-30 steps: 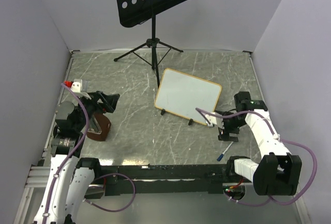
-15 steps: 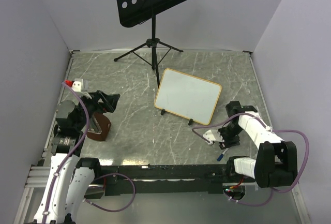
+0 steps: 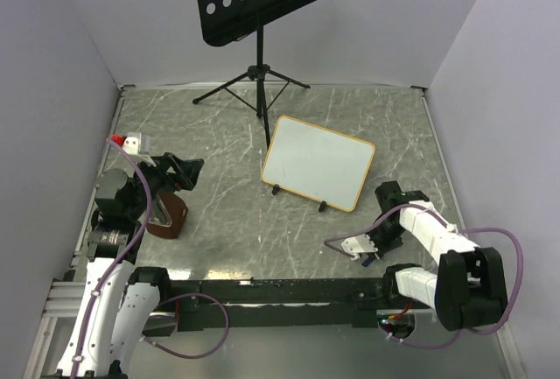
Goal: Write a sentence on the whiteboard
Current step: Move the whiteboard marker to the center of the board, then open the whiteboard marker at the center of the board, then place the pen cap at the center of the board.
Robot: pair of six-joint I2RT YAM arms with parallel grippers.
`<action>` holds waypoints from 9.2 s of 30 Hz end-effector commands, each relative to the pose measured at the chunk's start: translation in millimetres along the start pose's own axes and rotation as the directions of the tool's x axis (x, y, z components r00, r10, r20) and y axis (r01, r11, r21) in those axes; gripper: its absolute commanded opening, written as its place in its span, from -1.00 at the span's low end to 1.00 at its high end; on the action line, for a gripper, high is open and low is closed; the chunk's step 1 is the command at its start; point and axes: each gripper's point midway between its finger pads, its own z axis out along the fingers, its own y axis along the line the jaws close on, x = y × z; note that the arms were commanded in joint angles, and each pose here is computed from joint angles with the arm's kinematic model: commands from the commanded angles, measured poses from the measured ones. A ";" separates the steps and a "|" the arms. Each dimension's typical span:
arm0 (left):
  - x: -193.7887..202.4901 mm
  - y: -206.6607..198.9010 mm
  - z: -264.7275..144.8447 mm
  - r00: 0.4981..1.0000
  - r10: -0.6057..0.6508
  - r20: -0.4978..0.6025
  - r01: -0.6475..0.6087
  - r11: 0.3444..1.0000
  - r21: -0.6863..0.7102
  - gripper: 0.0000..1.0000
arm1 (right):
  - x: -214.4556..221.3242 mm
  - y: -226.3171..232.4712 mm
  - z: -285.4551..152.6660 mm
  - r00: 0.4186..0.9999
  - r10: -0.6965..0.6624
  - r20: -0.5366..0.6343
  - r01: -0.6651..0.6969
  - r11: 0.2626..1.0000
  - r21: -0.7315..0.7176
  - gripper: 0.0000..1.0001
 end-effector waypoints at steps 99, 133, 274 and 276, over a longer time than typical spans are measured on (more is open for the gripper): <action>157.5 -291.9 82.6 0.817 -0.231 -0.528 0.513 0.708 0.485 -0.68 | -180.1 -188.3 -222.2 -0.404 0.561 0.722 -0.709 0.307 -0.635 -1.00; 177.3 -262.3 13.6 0.740 0.410 -0.533 0.224 0.597 0.770 -0.98 | -235.2 -118.1 -193.7 0.281 0.503 0.818 -0.427 0.828 -0.362 -0.33; 55.3 -125.2 -37.9 0.959 -0.232 -0.164 0.278 0.887 0.368 -0.98 | -115.7 -101.5 -32.1 0.706 0.640 0.303 -0.689 0.720 0.082 0.34; 54.3 -125.7 -38.4 0.958 -0.235 -0.165 0.281 0.886 0.370 -0.97 | -115.1 -104.4 -50.7 0.684 0.634 0.360 -0.699 0.711 0.075 0.41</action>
